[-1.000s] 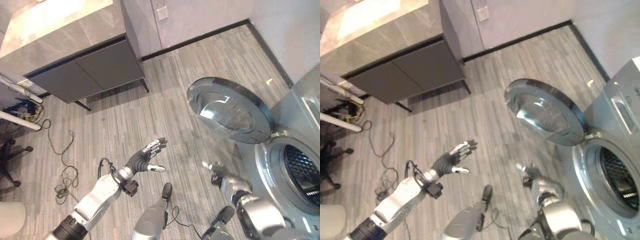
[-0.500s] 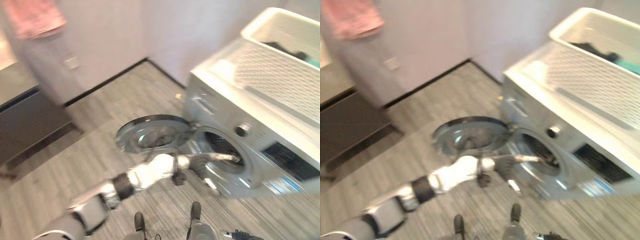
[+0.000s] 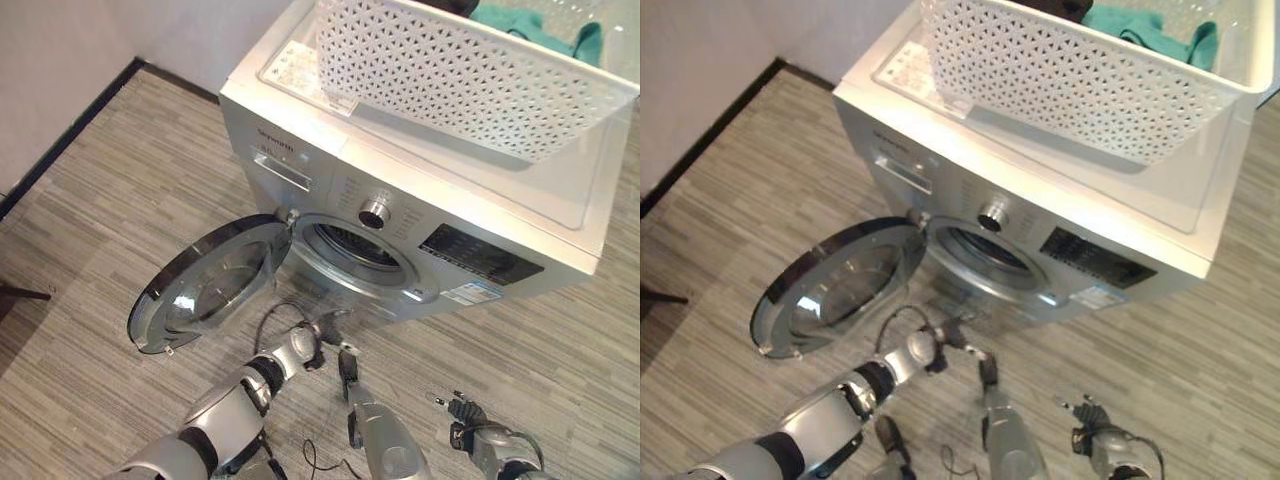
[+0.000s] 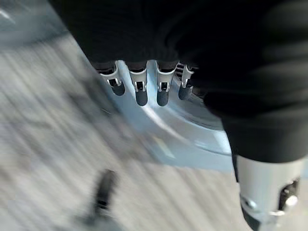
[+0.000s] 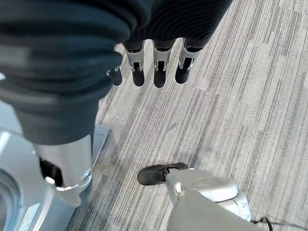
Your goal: Grab the laundry basket,head to the washer,open it,put in the laundry and shut it.
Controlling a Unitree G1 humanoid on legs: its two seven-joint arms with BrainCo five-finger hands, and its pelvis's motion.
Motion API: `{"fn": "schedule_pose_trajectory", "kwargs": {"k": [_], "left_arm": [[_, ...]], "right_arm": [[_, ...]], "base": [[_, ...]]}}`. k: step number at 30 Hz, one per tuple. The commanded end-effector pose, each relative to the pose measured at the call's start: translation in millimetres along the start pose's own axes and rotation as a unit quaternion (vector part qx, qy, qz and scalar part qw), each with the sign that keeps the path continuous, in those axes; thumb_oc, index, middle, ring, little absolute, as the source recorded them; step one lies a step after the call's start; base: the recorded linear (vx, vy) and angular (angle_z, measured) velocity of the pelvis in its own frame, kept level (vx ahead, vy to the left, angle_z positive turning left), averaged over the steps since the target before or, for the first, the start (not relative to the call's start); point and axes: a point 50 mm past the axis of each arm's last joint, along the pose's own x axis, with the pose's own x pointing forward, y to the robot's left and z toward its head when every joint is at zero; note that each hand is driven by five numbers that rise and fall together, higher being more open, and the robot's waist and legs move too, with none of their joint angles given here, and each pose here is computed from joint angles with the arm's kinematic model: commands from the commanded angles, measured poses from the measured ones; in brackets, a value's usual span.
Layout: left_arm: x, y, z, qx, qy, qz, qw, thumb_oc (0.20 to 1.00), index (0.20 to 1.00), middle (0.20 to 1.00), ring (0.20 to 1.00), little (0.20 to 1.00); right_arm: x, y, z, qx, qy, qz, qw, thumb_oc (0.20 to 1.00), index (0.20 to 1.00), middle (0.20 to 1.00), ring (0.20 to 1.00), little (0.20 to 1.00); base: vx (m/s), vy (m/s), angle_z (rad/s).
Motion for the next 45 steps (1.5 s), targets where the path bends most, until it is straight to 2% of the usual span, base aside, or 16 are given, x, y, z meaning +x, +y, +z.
{"fn": "schedule_pose_trajectory", "kwargs": {"k": [1, 5, 9, 13, 17, 22, 27, 31, 32, 34, 37, 40, 41, 42, 43, 45], "left_arm": [[-7.2, 52.3, -27.7, 0.043, 0.052, 0.074, 0.995, 1.000, 1.000, 1.000, 1.000, 1.000], [-18.4, 64.4, -57.6, -0.008, 0.074, 0.116, 0.991, 1.000, 1.000, 1.000, 1.000, 1.000], [-23.5, 57.9, -67.1, -0.259, 0.046, 0.188, 0.946, 1.000, 1.000, 1.000, 1.000, 1.000], [-26.2, 34.9, -56.4, -0.363, -0.020, 0.179, 0.914, 1.000, 1.000, 1.000, 1.000, 1.000], [-29.3, 20.0, -55.9, -0.384, -0.032, 0.162, 0.908, 1.000, 1.000, 1.000, 1.000, 1.000], [-44.0, -4.8, -80.9, -0.400, -0.015, 0.131, 0.907, 1.000, 1.000, 1.000, 1.000, 1.000], [-54.7, 3.0, -95.9, -0.405, -0.014, 0.148, 0.902, 1.000, 1.000, 1.000, 1.000, 1.000], [-67.7, 8.2, -116.5, -0.410, 0.001, 0.168, 0.897, 1.000, 1.000, 1.000, 1.000, 1.000], [-74.3, 0.7, -134.8, -0.425, 0.037, 0.181, 0.886, 1.000, 1.000, 1.000, 1.000, 1.000], [-75.8, -2.2, -139.2, -0.429, 0.047, 0.186, 0.883, 1.000, 1.000, 1.000, 1.000, 1.000], [-77.4, -10.2, -146.7, -0.413, 0.079, 0.196, 0.886, 1.000, 1.000, 1.000, 1.000, 1.000], [-77.3, -24.9, -150.7, -0.391, 0.110, 0.186, 0.894, 1.000, 1.000, 1.000, 1.000, 1.000], [-76.8, -24.5, -150.2, -0.391, 0.109, 0.187, 0.895, 1.000, 1.000, 1.000, 1.000, 1.000], [-77.5, -39.1, -154.6, -0.384, 0.138, 0.175, 0.896, 1.000, 1.000, 1.000, 1.000, 1.000], [-77.2, -38.5, -154.3, -0.384, 0.137, 0.176, 0.896, 1.000, 1.000, 1.000, 1.000, 1.000], [-77.6, -48.9, -158.2, -0.401, 0.158, 0.174, 0.885, 1.000, 1.000, 1.000, 1.000, 1.000]], "right_arm": [[-0.3, 2.6, -1.8, -0.010, -0.003, 0.018, 1.000, 1.000, 1.000, 1.000, 1.000, 1.000], [-3.5, -4.8, -12.9, -0.019, 0.007, 0.013, 1.000, 1.000, 1.000, 1.000, 1.000, 1.000], [-7.5, -5.6, -33.5, -0.017, 0.035, 0.000, 0.999, 1.000, 1.000, 1.000, 1.000, 1.000], [-10.0, -2.9, -45.8, -0.088, 0.059, 0.009, 0.994, 1.000, 1.000, 1.000, 1.000, 1.000], [-11.2, -12.3, -50.0, -0.068, 0.072, -0.008, 0.995, 1.000, 1.000, 1.000, 1.000, 1.000], [-24.4, -55.2, -77.6, 0.052, 0.137, -0.093, 0.985, 1.000, 1.000, 1.000, 1.000, 1.000], [-38.9, -104.2, -80.9, 0.142, 0.130, -0.174, 0.966, 1.000, 1.000, 1.000, 1.000, 1.000], [-66.7, -169.5, -77.0, 0.231, 0.089, -0.283, 0.927, 1.000, 1.000, 1.000, 1.000, 1.000], [-76.0, -203.4, -39.1, 0.241, -0.013, -0.333, 0.912, 1.000, 1.000, 1.000, 1.000, 1.000], [-80.2, -214.0, -20.1, 0.237, -0.057, -0.352, 0.904, 1.000, 1.000, 1.000, 1.000, 1.000], [-114.1, -243.7, 31.5, 0.223, -0.199, -0.467, 0.832, 1.000, 1.000, 1.000, 1.000, 1.000], [-147.0, -248.5, 73.1, 0.184, -0.295, -0.567, 0.747, 1.000, 1.000, 1.000, 1.000, 1.000], [-146.9, -246.8, 72.9, 0.184, -0.293, -0.569, 0.746, 1.000, 1.000, 1.000, 1.000, 1.000], [-167.7, -238.4, 110.5, 0.152, -0.369, -0.602, 0.691, 1.000, 1.000, 1.000, 1.000, 1.000], [-167.6, -236.6, 110.8, 0.152, -0.369, -0.603, 0.690, 1.000, 1.000, 1.000, 1.000, 1.000], [-197.7, -217.9, 161.8, 0.117, -0.465, -0.619, 0.622, 1.000, 1.000, 1.000, 1.000, 1.000]], "base": [[0.01, -0.163, -0.11], [0.01, -0.171, -0.30], [0.11, 0.079, 0.13], [0.15, 0.269, 0.18], [0.16, 0.278, -0.37], [0.23, 0.426, -0.44], [0.10, 0.296, -0.55], [0.04, 0.241, -0.16], [0.02, 0.239, -0.51], [0.01, 0.172, -0.35], [0.01, 0.190, -0.17], [0.04, 0.134, 0.12], [0.09, 0.095, 0.11], [0.03, 0.047, 0.06], [0.09, 0.036, -0.05], [0.07, -0.062, -0.06]]}}
